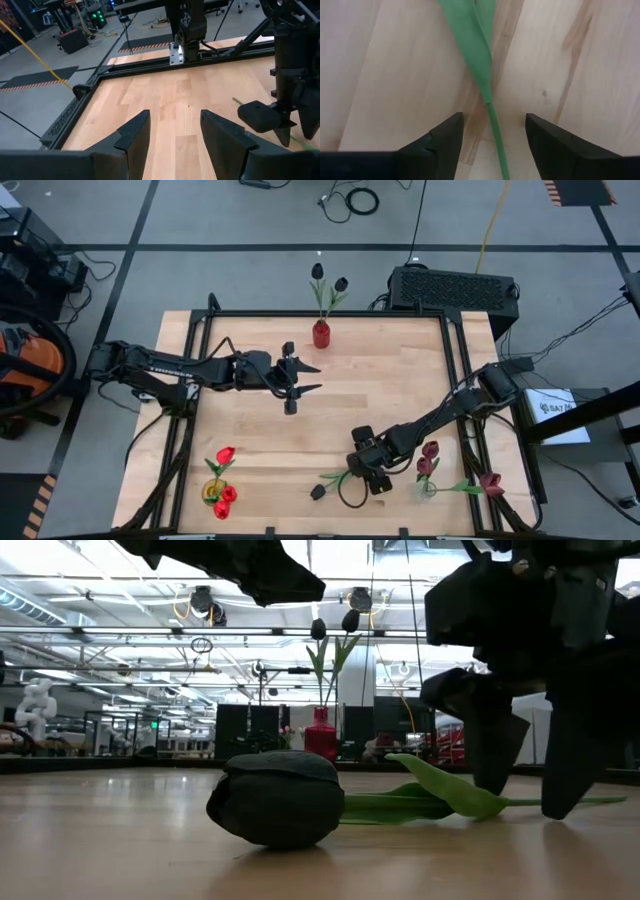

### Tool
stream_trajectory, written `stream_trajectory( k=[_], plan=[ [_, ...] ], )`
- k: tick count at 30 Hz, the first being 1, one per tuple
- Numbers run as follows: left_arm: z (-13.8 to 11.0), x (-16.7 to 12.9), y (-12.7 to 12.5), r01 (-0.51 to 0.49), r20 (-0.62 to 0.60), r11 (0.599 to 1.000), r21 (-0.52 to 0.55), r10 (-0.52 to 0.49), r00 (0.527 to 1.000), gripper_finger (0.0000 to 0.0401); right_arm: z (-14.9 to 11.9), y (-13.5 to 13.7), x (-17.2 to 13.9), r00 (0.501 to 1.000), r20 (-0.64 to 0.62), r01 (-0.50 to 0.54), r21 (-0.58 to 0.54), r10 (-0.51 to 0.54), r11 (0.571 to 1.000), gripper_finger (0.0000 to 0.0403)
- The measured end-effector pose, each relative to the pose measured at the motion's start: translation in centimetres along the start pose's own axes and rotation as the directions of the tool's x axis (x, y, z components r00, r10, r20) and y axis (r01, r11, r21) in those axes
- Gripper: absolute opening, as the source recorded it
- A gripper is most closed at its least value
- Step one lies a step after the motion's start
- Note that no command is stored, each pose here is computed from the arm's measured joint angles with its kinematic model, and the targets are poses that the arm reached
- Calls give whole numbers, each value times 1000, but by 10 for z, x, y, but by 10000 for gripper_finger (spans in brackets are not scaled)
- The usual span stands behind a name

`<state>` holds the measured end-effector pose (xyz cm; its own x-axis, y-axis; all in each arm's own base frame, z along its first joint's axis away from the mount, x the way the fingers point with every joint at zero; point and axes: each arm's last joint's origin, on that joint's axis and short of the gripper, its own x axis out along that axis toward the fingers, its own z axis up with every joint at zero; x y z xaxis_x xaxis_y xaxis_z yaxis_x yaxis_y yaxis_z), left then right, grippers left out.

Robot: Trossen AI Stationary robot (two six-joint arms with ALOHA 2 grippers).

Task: Sort flowers into vase by color
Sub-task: Put the black flower into the red vase

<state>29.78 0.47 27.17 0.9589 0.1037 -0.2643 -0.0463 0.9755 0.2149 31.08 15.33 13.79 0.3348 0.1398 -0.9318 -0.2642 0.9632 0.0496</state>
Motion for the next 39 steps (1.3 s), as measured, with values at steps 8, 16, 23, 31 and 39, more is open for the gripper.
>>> stream_trajectory(
  k=[8, 16, 23, 31, 39],
  plan=[
    [0, 0, 0, 0, 0, 1000, 0, 0, 1000, 181, -1, 0, 3, 1000, -9, -1, 0, 1, 1000, 128],
    [0, 0, 0, 0, 0, 1000, 0, 0, 1000, 181, 0, 1, 6, 1000, -18, -26, 0, 26, 1000, 25],
    [0, 0, 0, -1, 3, 1000, 1, 1, 1000, 181, 2, 0, -1, 1000, 16, -21, -33, 22, 999, 7],
    [19, -25, 1, -14, 79, 1000, -1, 14, 997, 181, 16, -27, -50, 976, 190, 115, -38, -106, 993, 2],
    [49, -85, 2, -41, 203, 996, -83, 57, 978, 181, 23, -62, -126, 854, 434, 297, 45, -287, 954, 1]
  ],
)
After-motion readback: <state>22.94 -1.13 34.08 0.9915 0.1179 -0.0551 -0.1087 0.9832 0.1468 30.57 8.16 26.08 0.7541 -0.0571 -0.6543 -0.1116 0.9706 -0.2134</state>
